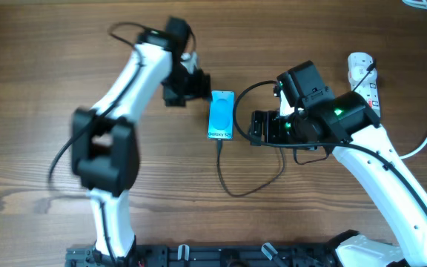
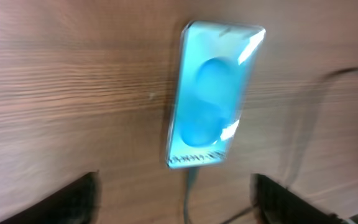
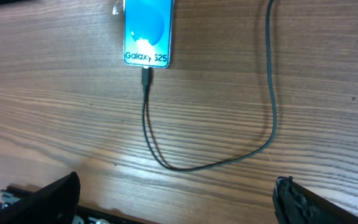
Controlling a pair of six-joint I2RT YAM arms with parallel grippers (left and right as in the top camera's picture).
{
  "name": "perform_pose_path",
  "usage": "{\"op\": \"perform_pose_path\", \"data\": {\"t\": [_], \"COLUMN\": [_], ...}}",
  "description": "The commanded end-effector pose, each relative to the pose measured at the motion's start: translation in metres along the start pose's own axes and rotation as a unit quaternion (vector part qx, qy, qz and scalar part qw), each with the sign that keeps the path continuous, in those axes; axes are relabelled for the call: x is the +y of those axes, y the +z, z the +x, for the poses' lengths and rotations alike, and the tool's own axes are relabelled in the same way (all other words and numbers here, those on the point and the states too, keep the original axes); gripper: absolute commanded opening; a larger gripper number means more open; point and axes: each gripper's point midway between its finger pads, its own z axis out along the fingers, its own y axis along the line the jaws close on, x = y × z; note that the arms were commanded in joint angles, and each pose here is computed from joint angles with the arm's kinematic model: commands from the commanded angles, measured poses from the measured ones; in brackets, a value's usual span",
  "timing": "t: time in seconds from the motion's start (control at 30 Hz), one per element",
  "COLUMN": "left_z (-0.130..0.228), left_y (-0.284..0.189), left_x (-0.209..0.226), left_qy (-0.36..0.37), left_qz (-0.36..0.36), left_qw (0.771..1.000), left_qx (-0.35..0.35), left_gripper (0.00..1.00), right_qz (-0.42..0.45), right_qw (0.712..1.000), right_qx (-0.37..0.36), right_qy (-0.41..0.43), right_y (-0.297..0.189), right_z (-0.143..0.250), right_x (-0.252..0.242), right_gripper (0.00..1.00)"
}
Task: Plug charger to phone and switch on socket
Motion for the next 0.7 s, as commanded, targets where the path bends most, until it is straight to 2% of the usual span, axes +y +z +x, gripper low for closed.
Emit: {"op": "perform_pose_path", "data": {"t": [0.0, 0.17, 0.27, 0.43, 0.67], "left_z": [0.005, 0.017, 0.019, 0.019, 0.019], "left_y": [-0.095, -0.15, -0.153, -0.153, -0.153], "left_x": [-0.015, -0.012, -0.014, -0.014, -0.014], "left_qy": [0.014, 0.017, 0.019, 0.019, 0.019], "left_qz": [0.03, 0.032, 0.034, 0.034, 0.034], "left_qw": [0.994, 0.985, 0.984, 0.984, 0.984], "left_qx": [-0.105, -0.169, -0.173, -0.173, -0.173], "left_gripper": [1.0, 1.0, 1.0, 1.0, 1.0], "right_qz": [0.029, 0.07, 0.129, 0.197, 0.255], "right_qw": [0.999, 0.994, 0.979, 0.937, 0.863], "right_qx": [-0.028, -0.084, -0.131, -0.198, -0.307], "right_qy": [-0.006, 0.023, 0.088, 0.208, 0.309], "right_y": [-0.003, -0.03, -0.066, -0.108, -0.15], "right_z": [-0.013, -0.042, -0.07, -0.111, -0.136], "right_x": [-0.008, -0.03, -0.079, -0.184, -0.285], "right_gripper": [1.0, 1.0, 1.0, 1.0, 1.0]}}
